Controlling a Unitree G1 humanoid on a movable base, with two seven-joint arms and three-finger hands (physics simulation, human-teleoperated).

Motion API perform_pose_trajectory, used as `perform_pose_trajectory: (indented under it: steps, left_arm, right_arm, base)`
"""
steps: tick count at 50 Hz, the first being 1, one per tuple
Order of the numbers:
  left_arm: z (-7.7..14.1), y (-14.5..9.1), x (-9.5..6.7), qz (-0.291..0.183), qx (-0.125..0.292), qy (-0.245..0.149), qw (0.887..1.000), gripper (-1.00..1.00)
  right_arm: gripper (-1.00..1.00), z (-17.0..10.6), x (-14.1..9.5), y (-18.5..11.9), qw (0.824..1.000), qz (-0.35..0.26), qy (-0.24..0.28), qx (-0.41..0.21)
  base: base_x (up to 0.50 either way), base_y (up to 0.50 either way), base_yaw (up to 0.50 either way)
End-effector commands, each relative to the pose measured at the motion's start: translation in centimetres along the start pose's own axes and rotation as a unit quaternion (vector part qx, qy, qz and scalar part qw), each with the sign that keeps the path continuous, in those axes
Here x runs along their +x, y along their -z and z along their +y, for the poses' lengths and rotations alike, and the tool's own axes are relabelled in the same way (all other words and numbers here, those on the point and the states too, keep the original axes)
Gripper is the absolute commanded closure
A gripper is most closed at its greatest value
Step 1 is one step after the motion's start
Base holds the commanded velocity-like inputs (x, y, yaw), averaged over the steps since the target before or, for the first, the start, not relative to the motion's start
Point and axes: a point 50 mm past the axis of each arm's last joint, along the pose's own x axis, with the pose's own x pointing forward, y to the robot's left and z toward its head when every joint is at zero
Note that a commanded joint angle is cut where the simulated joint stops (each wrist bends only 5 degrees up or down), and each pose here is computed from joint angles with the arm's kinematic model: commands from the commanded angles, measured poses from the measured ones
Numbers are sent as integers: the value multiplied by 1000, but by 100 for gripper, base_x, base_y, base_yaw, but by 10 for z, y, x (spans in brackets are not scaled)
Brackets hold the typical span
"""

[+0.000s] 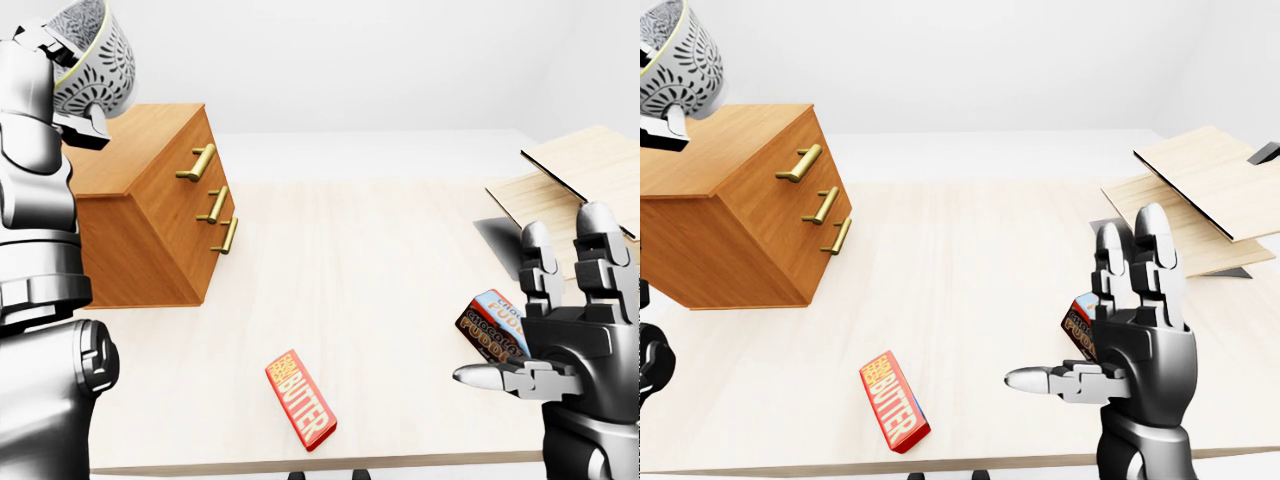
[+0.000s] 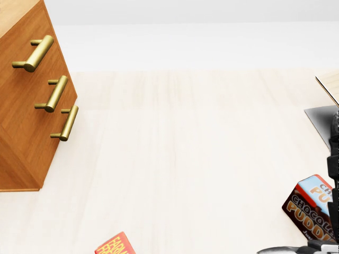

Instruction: Close the top drawer of the cabinet and put the bowl on top of it.

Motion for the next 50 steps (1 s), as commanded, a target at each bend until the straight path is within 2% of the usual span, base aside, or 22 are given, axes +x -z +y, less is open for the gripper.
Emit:
perform_pose_trajectory:
  steps: [1, 23, 50]
  left_arm:
    - [-8, 20, 2, 49, 20, -17, 998, 100]
    - [-34, 44, -3, 109, 19, 2, 994, 100]
    - [-42, 55, -6, 135, 13, 14, 991, 100]
  right_arm:
    - [-100, 0, -1, 5, 1000, 12, 0, 2]
    - [-100, 3, -3, 2, 1000, 11, -2, 0]
    - [-100, 3, -3, 2, 1000, 12, -4, -1]
  base:
    - [0, 0, 0]
    - [0, 0, 0]
    - [0, 0, 0]
